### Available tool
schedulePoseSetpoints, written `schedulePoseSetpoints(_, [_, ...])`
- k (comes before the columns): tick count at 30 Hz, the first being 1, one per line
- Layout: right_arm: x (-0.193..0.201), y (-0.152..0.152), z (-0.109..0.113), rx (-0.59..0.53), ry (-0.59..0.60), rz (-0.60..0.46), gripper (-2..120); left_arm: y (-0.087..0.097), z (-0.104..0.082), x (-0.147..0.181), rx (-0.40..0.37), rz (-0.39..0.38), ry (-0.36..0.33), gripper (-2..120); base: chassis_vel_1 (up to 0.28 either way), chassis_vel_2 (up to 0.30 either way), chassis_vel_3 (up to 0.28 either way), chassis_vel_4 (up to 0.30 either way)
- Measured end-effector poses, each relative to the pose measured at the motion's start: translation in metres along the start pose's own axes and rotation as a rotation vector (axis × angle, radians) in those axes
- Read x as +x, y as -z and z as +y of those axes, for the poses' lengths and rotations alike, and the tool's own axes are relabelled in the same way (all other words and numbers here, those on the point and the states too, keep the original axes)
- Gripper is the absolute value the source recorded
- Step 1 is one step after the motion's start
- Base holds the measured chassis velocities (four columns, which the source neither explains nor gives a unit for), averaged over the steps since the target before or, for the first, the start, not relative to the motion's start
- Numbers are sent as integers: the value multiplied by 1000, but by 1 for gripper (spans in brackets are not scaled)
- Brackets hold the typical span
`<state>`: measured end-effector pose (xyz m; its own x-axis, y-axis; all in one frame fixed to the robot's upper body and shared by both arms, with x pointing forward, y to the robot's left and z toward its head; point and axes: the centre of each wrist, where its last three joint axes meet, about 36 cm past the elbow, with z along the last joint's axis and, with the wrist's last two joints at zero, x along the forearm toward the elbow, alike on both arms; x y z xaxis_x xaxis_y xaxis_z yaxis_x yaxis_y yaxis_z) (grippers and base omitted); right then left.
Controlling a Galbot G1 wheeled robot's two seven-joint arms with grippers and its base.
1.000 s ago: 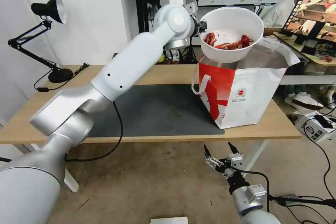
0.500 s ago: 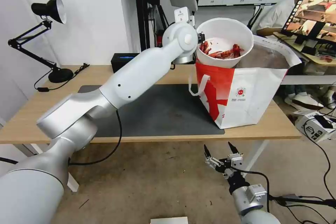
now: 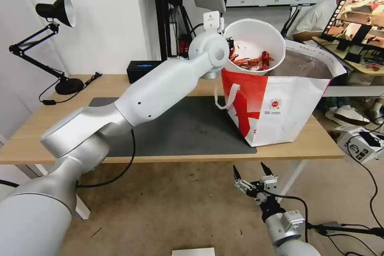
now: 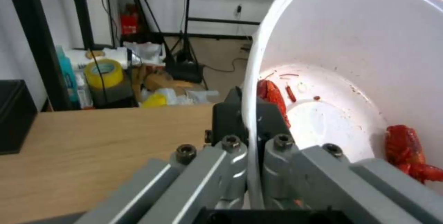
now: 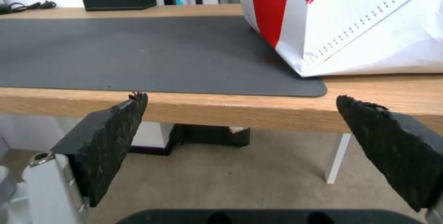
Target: Pick up the trash from the table and place it into the takeout bag.
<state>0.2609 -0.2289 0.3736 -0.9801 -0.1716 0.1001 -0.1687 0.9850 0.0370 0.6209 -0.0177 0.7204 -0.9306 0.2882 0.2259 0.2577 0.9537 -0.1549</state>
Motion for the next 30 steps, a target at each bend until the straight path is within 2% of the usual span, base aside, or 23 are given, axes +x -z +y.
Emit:
schedulePoseSetpoints(11, [0, 0, 0, 0, 0, 0, 100, -12, 2, 6, -83, -8, -16, 0, 0, 0, 0, 0])
schedulePoseSetpoints(21, [0, 0, 0, 0, 0, 0, 100, -15, -1, 9, -141, -30, -34, 0, 0, 0, 0, 0])
schedulePoseSetpoints(30, [0, 0, 0, 0, 0, 0, 100, -6, -5, 3, -104, -62, -24, 0, 0, 0, 0, 0])
